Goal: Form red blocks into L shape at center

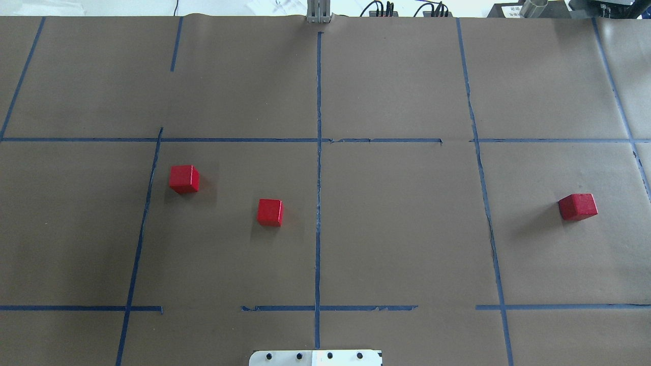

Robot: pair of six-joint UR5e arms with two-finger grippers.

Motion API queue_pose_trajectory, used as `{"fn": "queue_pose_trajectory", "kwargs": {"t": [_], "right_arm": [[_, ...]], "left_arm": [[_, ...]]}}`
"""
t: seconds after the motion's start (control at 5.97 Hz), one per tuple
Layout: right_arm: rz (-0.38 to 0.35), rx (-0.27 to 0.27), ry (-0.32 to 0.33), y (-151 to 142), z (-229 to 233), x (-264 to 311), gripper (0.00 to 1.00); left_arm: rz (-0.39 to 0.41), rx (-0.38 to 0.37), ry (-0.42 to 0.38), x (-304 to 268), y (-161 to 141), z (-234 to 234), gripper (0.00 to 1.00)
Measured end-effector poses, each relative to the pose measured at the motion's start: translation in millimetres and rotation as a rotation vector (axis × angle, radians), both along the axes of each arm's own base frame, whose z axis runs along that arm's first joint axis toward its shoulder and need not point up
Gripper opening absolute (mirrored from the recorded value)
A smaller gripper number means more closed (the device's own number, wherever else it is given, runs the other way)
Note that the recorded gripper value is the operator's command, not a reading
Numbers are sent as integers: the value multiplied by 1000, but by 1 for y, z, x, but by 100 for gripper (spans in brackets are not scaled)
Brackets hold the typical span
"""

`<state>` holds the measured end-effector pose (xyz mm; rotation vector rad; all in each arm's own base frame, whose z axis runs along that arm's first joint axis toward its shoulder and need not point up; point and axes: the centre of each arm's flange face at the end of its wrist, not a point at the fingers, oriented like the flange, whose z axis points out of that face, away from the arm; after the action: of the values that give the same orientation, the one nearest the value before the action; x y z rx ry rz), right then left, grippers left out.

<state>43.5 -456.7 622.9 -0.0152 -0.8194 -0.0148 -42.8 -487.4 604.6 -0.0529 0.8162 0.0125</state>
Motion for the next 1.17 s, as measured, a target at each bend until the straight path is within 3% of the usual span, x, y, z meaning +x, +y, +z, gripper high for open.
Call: {"fn": "queue_pose_trajectory", "kwargs": {"t": [0.5, 0.84, 1.17], "right_arm": [[2, 8, -12, 4, -5, -1, 100], [-2, 17, -25, 9, -5, -2, 100], [-6, 62, -41, 8, -7, -4, 100]], "left_arm": [[12, 74, -7, -1, 9, 3, 100], [13, 76, -9, -2, 13, 3, 100], [14, 69, -7, -1, 18, 10, 100]]}}
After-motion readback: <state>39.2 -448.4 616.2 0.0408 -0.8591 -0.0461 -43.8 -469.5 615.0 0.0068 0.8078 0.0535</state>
